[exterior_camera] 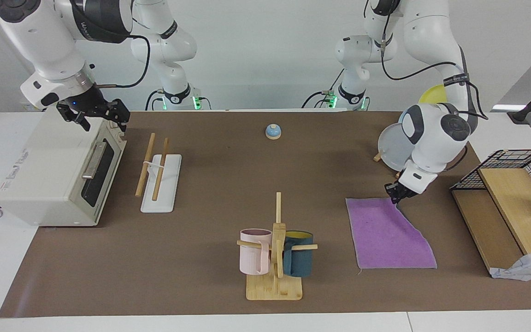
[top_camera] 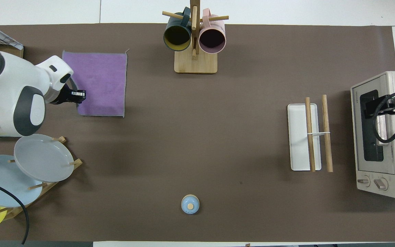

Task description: Fold towel and hang on rack

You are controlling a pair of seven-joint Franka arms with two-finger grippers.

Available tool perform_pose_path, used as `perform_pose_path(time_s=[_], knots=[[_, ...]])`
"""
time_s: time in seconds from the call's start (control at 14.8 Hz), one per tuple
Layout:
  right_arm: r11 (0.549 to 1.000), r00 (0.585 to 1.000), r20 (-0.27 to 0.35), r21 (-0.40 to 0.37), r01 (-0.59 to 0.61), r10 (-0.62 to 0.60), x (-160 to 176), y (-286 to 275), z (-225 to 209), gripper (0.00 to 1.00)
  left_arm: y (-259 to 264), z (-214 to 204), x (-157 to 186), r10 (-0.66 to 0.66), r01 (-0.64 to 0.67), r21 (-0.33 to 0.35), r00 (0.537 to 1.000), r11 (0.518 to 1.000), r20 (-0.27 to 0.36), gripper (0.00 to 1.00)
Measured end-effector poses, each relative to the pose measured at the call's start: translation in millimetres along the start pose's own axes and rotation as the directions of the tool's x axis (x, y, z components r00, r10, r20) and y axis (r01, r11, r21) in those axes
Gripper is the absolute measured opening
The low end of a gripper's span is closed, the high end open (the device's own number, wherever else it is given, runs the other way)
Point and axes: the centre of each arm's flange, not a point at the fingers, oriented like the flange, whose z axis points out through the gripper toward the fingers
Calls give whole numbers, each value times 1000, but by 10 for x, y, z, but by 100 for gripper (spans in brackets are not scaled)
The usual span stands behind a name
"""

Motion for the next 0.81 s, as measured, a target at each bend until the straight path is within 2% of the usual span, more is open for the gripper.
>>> perform_pose_path(time_s=[0.14,0.34,0.54,0.74,0.81], knots=[[1000,1000,0,0,0,0,0,0,0,100,756,-141,-6,213,-212,78,977,974,-10,2],[1000,1000,0,0,0,0,0,0,0,100,1578,190,-317,380,-381,101,925,919,31,2],[1000,1000,0,0,0,0,0,0,0,100,1640,549,-512,402,-404,93,915,910,39,2],[1000,1000,0,0,0,0,0,0,0,100,1522,559,-491,364,-365,96,931,926,32,2],[1000,1000,0,0,0,0,0,0,0,100,1520,554,-490,345,-346,97,938,933,29,8]])
